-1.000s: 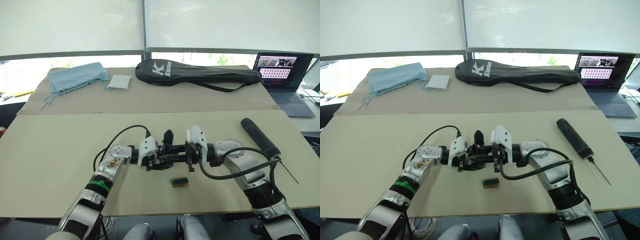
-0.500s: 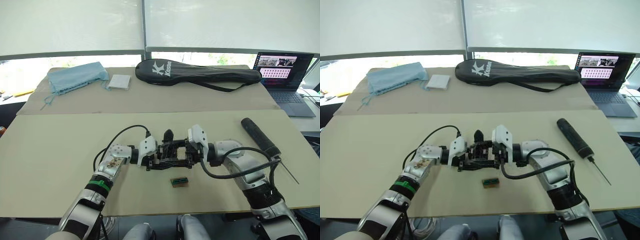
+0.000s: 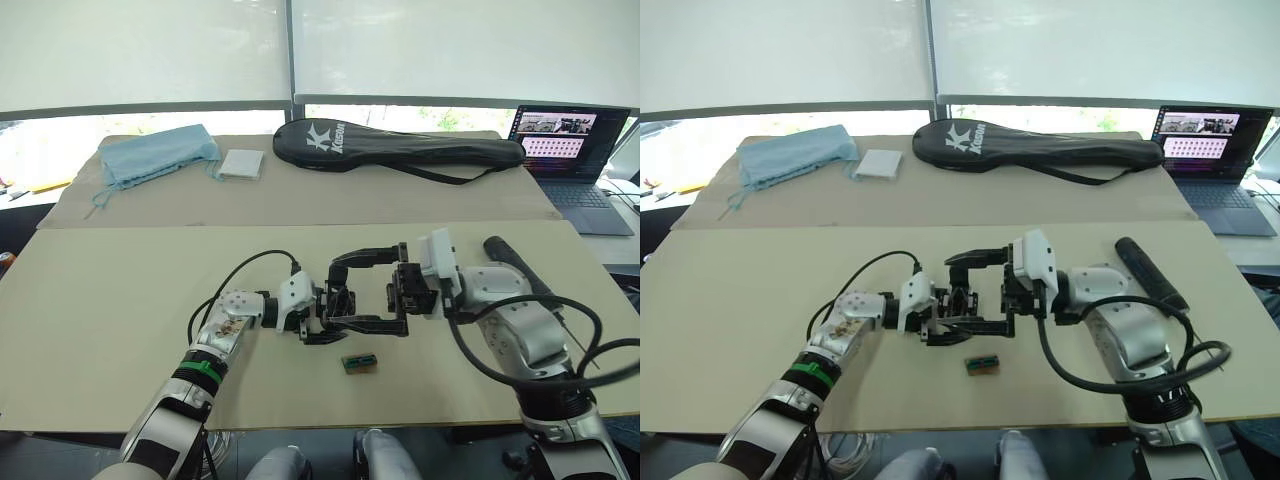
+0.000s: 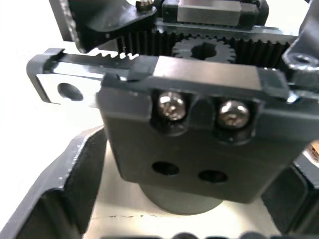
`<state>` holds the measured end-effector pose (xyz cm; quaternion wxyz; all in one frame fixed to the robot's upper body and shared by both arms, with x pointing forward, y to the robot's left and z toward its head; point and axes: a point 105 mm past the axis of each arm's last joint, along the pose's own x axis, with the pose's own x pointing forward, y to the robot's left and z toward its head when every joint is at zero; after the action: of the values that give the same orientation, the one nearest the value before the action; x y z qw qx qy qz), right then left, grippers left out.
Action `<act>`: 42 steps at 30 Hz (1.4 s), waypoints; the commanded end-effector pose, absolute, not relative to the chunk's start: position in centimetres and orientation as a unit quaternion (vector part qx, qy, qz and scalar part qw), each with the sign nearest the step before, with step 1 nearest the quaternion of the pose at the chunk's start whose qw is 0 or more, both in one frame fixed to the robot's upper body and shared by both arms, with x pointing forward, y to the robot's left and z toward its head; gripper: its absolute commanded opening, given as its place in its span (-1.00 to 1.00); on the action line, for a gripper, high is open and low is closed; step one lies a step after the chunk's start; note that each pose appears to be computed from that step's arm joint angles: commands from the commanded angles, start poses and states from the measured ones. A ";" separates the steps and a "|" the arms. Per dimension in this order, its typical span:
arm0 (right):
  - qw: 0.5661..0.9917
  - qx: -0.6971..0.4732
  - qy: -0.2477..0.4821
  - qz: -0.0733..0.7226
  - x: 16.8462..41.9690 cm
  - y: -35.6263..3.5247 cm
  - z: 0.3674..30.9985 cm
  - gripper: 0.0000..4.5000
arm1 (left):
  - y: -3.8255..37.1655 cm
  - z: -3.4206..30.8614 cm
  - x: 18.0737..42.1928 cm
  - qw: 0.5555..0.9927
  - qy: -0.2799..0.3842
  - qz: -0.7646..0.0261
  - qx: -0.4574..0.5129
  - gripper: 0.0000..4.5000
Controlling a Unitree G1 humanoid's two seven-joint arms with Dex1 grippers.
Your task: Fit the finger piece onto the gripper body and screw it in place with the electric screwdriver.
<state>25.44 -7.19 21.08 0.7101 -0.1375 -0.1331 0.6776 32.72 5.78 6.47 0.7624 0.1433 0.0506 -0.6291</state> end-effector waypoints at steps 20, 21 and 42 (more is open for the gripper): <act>0.954 -0.190 -0.025 0.230 17.6 -29.7 18.5 1.00 | 21.8 16.1 28.8 0.830 0.035 -0.546 0.113 0.98; 0.962 -0.187 -0.017 0.199 16.5 -30.9 17.9 1.00 | 21.6 16.1 28.4 0.821 0.035 -0.557 0.122 0.98; 0.949 -0.186 0.236 0.096 27.9 -37.8 18.4 1.00 | 14.9 20.4 28.6 0.803 -0.047 -0.593 0.022 0.98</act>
<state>27.45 -37.19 19.65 0.9603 -0.1793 0.1897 0.0986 29.07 15.17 19.45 0.8140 0.0057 -0.0299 -0.5801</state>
